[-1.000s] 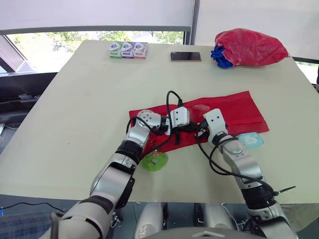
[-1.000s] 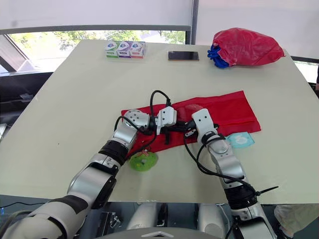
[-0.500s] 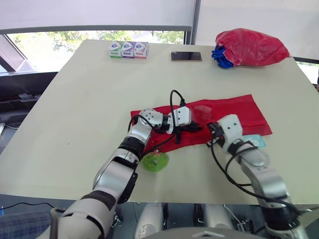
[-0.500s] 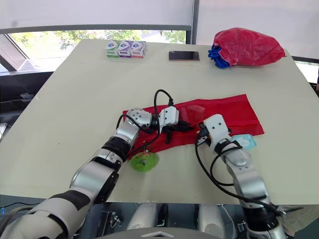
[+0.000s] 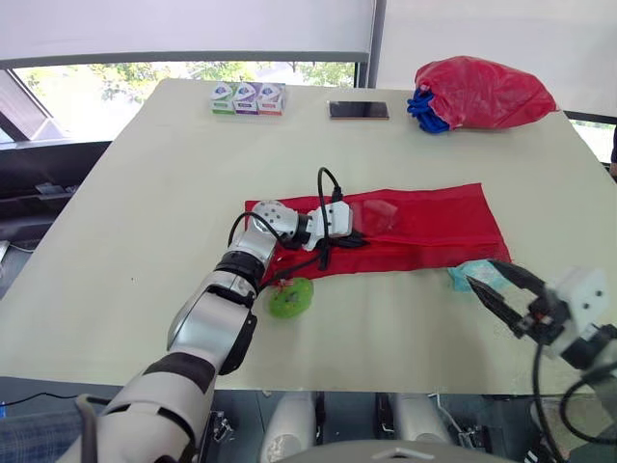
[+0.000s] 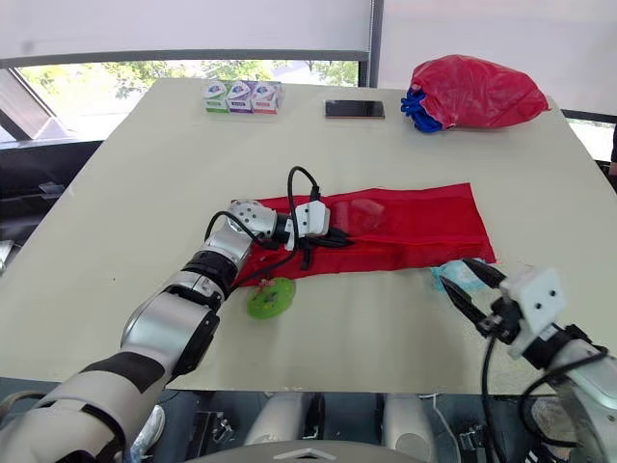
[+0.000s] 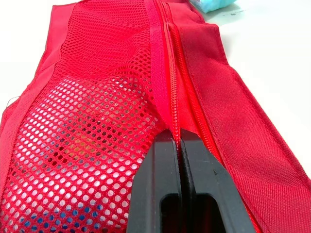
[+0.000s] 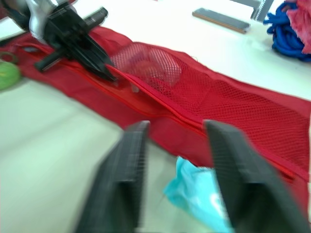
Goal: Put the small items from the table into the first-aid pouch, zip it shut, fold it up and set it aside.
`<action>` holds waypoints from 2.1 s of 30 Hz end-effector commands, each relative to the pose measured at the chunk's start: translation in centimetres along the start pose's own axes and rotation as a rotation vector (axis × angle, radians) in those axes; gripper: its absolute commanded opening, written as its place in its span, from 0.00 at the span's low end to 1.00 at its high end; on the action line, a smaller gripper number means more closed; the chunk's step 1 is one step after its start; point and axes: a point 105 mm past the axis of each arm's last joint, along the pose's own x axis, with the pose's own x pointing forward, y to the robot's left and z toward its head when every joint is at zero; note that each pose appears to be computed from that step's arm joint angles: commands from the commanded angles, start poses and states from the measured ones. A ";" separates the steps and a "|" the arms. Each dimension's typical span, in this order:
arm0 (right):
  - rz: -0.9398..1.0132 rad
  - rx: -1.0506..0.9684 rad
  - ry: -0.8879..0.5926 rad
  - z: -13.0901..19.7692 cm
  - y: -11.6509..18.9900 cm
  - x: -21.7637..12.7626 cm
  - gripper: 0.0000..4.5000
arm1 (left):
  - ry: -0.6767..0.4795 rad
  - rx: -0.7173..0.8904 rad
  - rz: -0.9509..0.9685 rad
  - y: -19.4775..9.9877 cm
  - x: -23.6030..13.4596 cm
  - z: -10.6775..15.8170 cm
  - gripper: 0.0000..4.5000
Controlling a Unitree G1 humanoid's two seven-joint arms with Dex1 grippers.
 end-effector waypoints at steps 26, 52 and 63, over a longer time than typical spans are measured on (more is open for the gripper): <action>0.000 -0.017 -0.088 3.4 0.0 -5.7 1.00 | -0.040 -0.080 0.040 2.7 -8.2 1.2 0.98; -0.080 -0.023 -0.128 3.9 1.1 -4.4 1.00 | -0.002 0.062 0.173 2.8 8.1 5.5 0.98; -0.108 -0.033 -0.109 3.8 1.0 -4.9 1.00 | 0.012 0.046 0.196 2.5 9.1 5.1 0.85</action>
